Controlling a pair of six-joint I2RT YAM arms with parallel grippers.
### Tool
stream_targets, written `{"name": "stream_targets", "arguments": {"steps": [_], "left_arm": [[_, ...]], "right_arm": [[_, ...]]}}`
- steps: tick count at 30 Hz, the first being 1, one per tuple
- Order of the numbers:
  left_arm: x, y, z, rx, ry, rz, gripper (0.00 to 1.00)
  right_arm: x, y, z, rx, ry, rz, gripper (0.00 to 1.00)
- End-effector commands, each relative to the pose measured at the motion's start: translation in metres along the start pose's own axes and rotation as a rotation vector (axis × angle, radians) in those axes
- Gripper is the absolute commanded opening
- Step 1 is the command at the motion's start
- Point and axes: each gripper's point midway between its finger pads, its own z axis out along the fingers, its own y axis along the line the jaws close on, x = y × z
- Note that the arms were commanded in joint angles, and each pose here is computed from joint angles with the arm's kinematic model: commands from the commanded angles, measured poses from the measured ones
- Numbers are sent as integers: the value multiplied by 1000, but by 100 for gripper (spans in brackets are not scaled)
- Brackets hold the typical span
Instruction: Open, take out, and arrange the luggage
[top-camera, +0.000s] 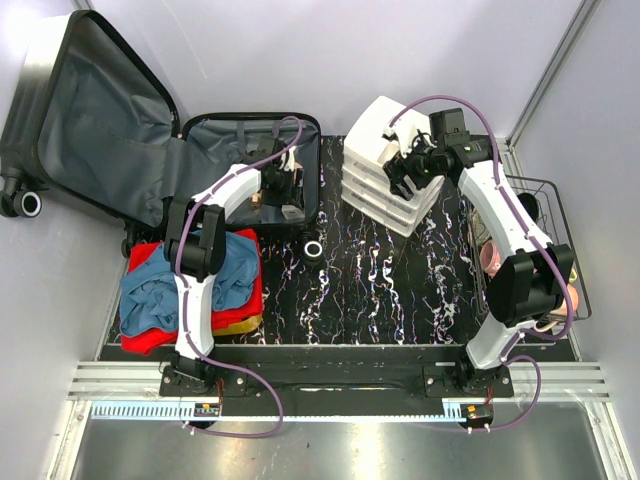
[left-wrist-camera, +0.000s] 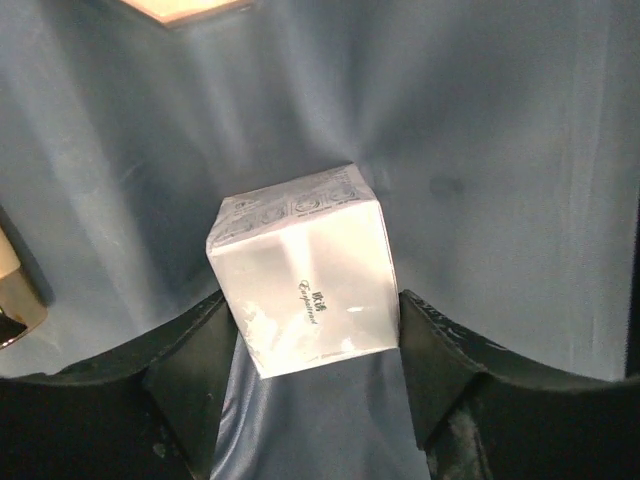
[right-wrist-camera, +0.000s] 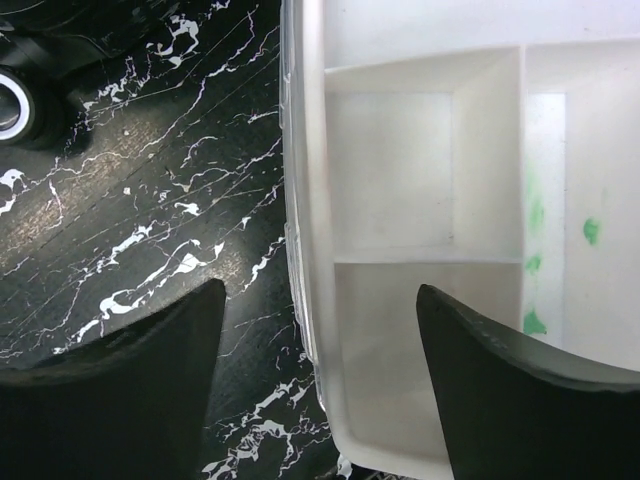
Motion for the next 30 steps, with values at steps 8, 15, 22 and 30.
{"name": "stream_targets", "arguments": {"steps": [8, 15, 22, 30], "left_arm": [[-52, -12, -55, 37, -186, 93, 23], [-48, -56, -123, 215, -217, 398, 14], [54, -92, -133, 360, 15, 847, 13], [109, -152, -93, 380, 96, 1193, 17]], "right_arm": [[-60, 5, -38, 2, -239, 29, 93], [-101, 12, -45, -36, -433, -26, 94], [-98, -41, -80, 187, -496, 181, 95], [-59, -61, -107, 231, -471, 415, 96]]}}
